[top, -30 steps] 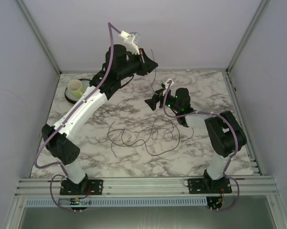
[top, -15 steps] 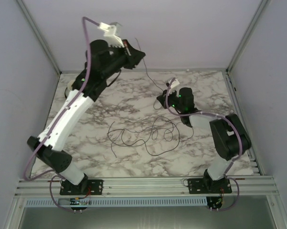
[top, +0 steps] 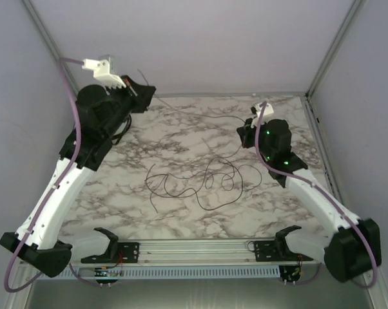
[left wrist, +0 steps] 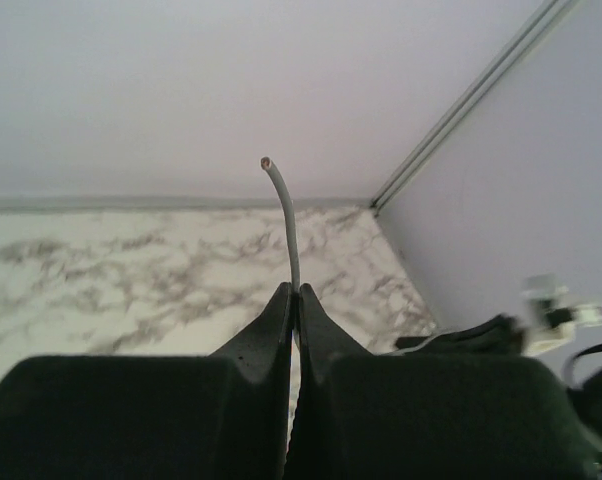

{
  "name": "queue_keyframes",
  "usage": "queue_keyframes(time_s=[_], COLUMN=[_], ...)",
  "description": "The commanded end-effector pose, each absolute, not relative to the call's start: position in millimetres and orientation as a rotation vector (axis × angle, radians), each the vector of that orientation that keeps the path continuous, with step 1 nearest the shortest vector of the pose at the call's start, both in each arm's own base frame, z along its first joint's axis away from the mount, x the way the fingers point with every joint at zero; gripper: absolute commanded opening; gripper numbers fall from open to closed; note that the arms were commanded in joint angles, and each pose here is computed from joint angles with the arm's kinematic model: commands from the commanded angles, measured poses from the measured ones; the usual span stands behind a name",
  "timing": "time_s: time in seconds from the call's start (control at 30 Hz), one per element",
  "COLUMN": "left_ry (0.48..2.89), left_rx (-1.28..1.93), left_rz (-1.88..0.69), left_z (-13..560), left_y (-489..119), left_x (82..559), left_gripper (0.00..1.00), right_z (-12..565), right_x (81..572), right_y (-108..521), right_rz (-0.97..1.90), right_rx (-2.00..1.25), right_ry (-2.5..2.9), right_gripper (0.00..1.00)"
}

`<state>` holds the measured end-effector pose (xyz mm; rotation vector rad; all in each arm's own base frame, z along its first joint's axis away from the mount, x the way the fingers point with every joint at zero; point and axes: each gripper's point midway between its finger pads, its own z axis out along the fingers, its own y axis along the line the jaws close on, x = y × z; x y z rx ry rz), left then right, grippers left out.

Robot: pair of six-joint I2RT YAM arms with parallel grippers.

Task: Zip-tie the wires
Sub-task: Straighten the cable at the center of the board.

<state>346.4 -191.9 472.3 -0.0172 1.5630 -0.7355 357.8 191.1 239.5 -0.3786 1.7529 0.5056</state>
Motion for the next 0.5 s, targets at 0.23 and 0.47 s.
queue_keyframes(time_s=[0.23, 0.47], left_ry=[1.725, 1.826], left_rx=[-0.259, -0.458], left_rz=[-0.856, -0.802], left_z=[330, 242], left_y=[-178, -153], left_x=[312, 290], left_gripper=[0.00, 0.00], right_z=[231, 192], right_x=[265, 213], right_y=[147, 148], right_rz=[0.519, 0.594], right_rx=[-0.171, -0.116], right_ry=[2.139, 2.462], right_gripper=[0.00, 0.03])
